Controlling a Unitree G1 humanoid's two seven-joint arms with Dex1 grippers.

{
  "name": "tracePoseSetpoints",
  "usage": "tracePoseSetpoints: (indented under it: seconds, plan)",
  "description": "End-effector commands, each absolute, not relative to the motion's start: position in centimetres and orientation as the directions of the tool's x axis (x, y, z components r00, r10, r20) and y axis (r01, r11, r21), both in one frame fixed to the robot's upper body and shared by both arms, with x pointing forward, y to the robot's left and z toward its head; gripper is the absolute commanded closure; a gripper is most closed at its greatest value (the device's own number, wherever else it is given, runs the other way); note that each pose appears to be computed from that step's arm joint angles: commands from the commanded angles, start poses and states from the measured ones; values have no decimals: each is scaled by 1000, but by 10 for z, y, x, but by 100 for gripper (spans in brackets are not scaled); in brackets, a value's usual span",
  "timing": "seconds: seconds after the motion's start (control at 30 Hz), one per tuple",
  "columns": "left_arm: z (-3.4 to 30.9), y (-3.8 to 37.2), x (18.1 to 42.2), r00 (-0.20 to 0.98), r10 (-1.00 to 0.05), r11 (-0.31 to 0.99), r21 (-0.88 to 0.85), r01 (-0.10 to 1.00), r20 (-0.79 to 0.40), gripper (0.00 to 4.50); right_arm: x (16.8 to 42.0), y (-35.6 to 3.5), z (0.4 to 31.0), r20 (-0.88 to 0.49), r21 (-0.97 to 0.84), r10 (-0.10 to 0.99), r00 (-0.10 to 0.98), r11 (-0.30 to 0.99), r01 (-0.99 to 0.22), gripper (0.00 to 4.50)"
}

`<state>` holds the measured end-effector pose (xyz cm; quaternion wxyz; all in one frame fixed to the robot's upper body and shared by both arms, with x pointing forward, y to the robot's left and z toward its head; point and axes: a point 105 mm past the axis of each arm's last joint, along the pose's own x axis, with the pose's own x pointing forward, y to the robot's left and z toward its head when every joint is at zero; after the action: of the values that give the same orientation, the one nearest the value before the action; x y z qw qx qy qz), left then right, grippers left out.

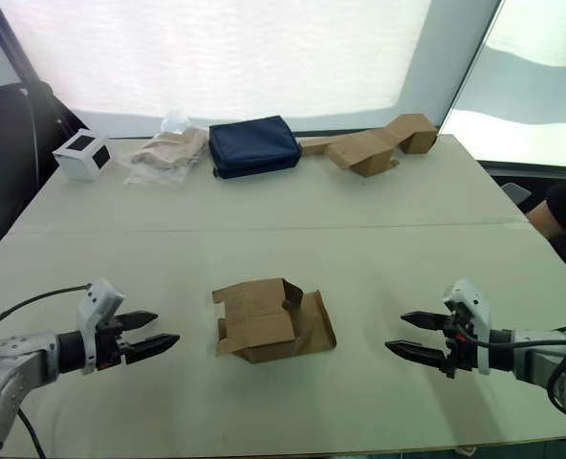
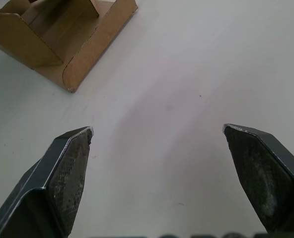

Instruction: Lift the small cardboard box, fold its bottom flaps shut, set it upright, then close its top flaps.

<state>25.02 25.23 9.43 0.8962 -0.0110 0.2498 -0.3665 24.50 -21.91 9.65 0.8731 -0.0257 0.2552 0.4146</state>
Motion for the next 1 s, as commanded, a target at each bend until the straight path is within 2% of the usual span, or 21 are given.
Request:
tracePoseSetpoints:
  seconds: [0.03, 0.23, 0.57, 0.7, 0.87, 1.0]
  plan:
    - [101, 254, 256, 626, -652, 734, -149, 663, -428, 0, 248, -218, 106, -451, 127, 710, 541, 651, -748, 7]
    - [107, 256, 262, 662, -645, 751, -154, 642, -383, 0, 250, -217, 105, -448, 125, 708, 546, 655, -746, 7]
    - [108, 259, 266, 683, -611, 775, -124, 620, -400, 0, 252, -215, 107, -434, 126, 719, 543, 645, -753, 7]
    - [118, 261, 277, 739, -576, 807, -98, 583, -348, 0, 258, -220, 108, -439, 89, 696, 568, 663, -743, 7]
    - [123, 254, 275, 723, -612, 790, -212, 575, -321, 0, 261, -222, 123, -421, 59, 699, 578, 657, -751, 7]
    - [123, 239, 251, 575, -757, 647, -479, 593, -310, 0, 250, -206, 139, -422, 43, 749, 510, 579, -814, 7]
